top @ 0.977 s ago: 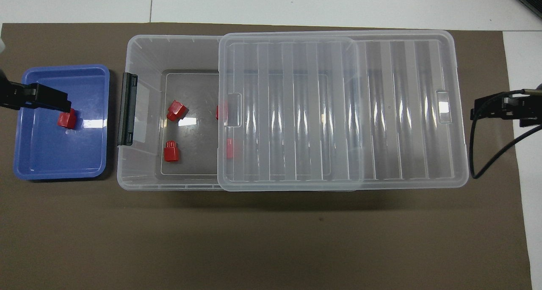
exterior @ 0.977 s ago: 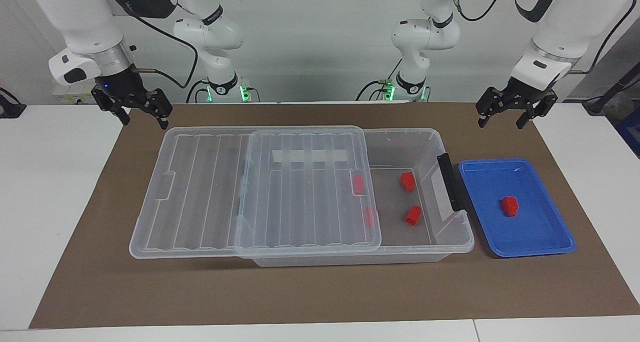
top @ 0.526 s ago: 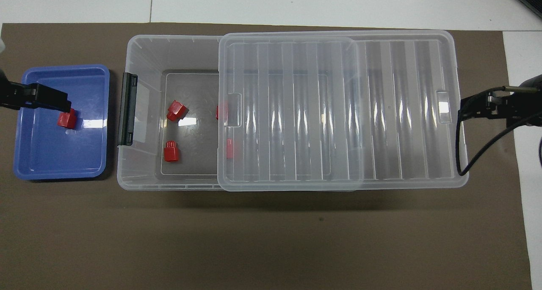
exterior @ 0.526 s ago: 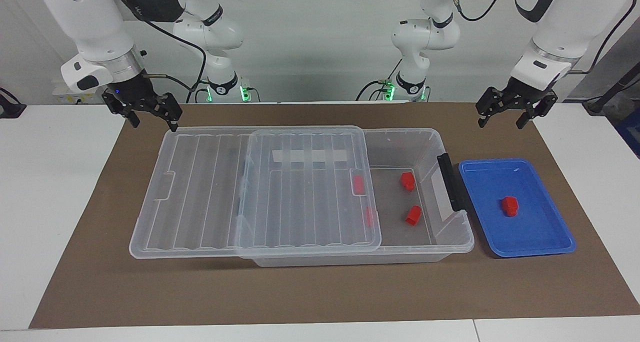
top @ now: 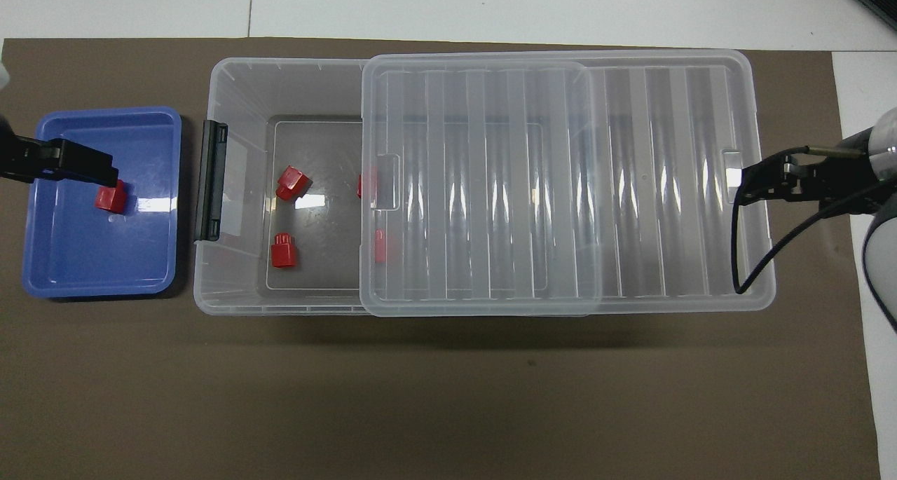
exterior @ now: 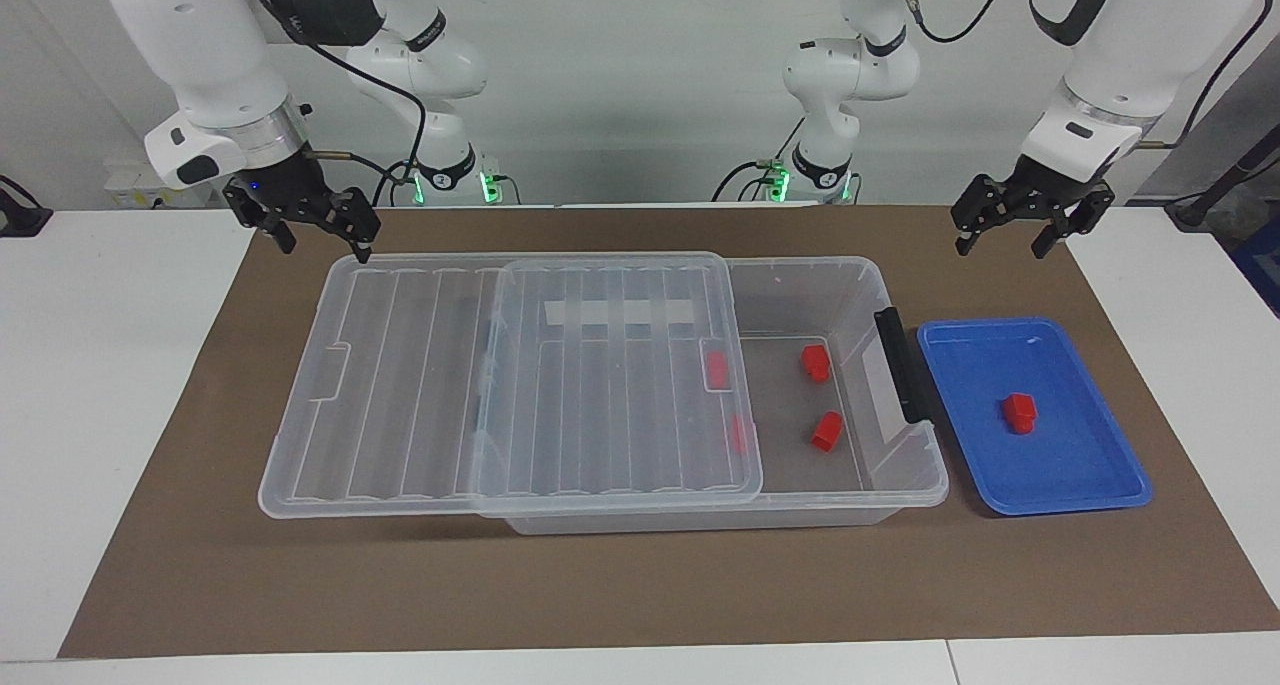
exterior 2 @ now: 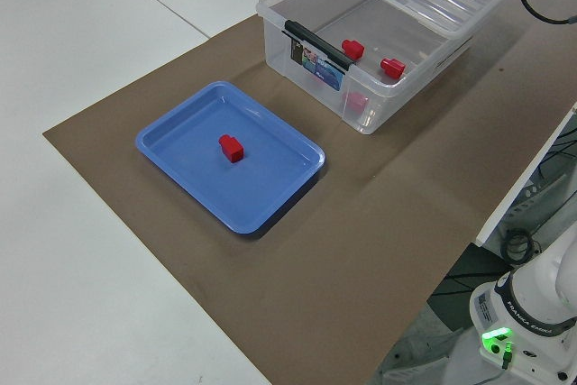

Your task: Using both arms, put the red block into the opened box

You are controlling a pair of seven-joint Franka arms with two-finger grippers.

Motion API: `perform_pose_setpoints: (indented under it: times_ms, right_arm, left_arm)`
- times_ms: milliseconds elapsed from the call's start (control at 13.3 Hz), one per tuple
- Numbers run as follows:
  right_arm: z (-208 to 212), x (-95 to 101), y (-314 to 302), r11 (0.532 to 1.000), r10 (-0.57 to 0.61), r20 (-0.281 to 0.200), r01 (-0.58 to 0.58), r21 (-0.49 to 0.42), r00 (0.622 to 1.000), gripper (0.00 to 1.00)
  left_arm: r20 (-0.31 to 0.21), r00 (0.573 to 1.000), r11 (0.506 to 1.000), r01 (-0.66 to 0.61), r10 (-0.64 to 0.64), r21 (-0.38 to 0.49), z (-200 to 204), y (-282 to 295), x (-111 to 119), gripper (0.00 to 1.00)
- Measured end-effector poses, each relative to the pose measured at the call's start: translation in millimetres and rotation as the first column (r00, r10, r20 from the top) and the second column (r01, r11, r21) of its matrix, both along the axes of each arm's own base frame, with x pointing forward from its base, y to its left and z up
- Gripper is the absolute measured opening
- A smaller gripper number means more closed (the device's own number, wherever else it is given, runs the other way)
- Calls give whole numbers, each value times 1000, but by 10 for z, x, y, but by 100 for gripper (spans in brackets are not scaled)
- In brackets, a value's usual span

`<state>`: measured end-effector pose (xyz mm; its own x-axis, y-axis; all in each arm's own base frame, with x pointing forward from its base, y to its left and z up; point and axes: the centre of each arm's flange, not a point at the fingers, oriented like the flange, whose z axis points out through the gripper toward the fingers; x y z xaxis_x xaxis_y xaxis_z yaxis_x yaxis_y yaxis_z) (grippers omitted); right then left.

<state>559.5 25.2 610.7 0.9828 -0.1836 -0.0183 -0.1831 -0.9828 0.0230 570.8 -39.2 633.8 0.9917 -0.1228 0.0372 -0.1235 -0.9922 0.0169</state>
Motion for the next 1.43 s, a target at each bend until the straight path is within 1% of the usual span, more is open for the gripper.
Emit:
perform_pose_setpoints:
  times_ms: [1127,1427]
  right_arm:
    - [21,-12,-64,1000,-17,2,17,1,1000,100]
    - [21,-12,-64,1000,-17,2,17,1,1000,100]
  left_arm:
    - [0,1000,1000,0,0,0,-1,0,0,100]
    - [-11,1000,1000,-13,13,0,-29,15,-14,100]
